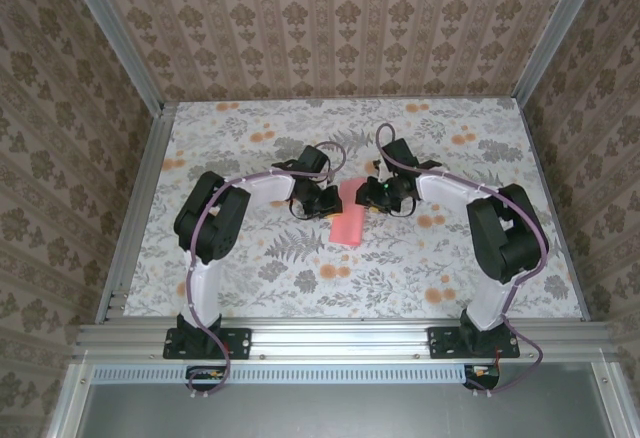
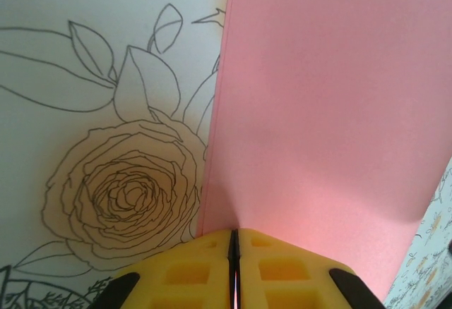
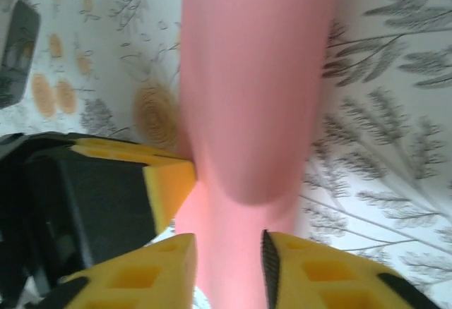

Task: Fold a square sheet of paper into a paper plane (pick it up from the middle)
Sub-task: Hold the square sheet of paper at the center of the table, then fold the square sheet of paper in half at the center of the table.

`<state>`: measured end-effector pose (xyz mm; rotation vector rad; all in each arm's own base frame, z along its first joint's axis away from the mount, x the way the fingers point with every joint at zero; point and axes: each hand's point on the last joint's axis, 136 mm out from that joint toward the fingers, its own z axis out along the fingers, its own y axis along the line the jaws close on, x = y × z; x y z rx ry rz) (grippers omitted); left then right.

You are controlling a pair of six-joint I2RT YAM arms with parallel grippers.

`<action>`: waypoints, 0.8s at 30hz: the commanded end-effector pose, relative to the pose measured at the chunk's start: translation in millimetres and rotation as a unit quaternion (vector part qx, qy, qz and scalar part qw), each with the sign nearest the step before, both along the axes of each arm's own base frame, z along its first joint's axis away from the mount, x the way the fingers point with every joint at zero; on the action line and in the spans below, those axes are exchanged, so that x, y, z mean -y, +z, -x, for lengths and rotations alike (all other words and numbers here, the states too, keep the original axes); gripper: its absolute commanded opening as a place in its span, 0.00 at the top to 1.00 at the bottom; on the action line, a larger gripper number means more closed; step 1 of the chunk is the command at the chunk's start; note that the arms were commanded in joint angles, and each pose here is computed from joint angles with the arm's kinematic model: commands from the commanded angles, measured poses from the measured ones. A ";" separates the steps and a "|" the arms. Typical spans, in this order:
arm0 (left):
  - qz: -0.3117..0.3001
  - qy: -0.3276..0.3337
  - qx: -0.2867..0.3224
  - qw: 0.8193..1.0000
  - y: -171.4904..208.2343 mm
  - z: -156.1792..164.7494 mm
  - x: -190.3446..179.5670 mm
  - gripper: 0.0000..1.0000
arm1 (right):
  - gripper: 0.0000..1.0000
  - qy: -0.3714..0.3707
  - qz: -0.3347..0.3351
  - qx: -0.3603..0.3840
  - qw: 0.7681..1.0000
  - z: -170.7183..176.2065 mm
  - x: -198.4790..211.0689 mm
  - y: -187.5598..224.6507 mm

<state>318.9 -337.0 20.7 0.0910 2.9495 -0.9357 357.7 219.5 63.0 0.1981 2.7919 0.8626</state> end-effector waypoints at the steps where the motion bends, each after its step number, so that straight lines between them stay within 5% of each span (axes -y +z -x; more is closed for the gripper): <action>1: -0.043 -0.006 -0.025 0.999 -25.9 10.0 -11.3 0.89 | 0.75 0.034 -0.054 0.004 0.998 4.6 -24.6 3.6; 9: -0.052 -0.004 -0.032 0.998 -29.9 11.2 -13.4 0.90 | 0.84 0.030 -0.028 -0.035 0.999 10.7 -18.4 -29.1; 24: -0.076 0.001 -0.045 0.996 -39.6 16.0 -22.5 0.91 | 0.83 0.018 0.001 -0.055 0.998 14.8 -2.2 -63.9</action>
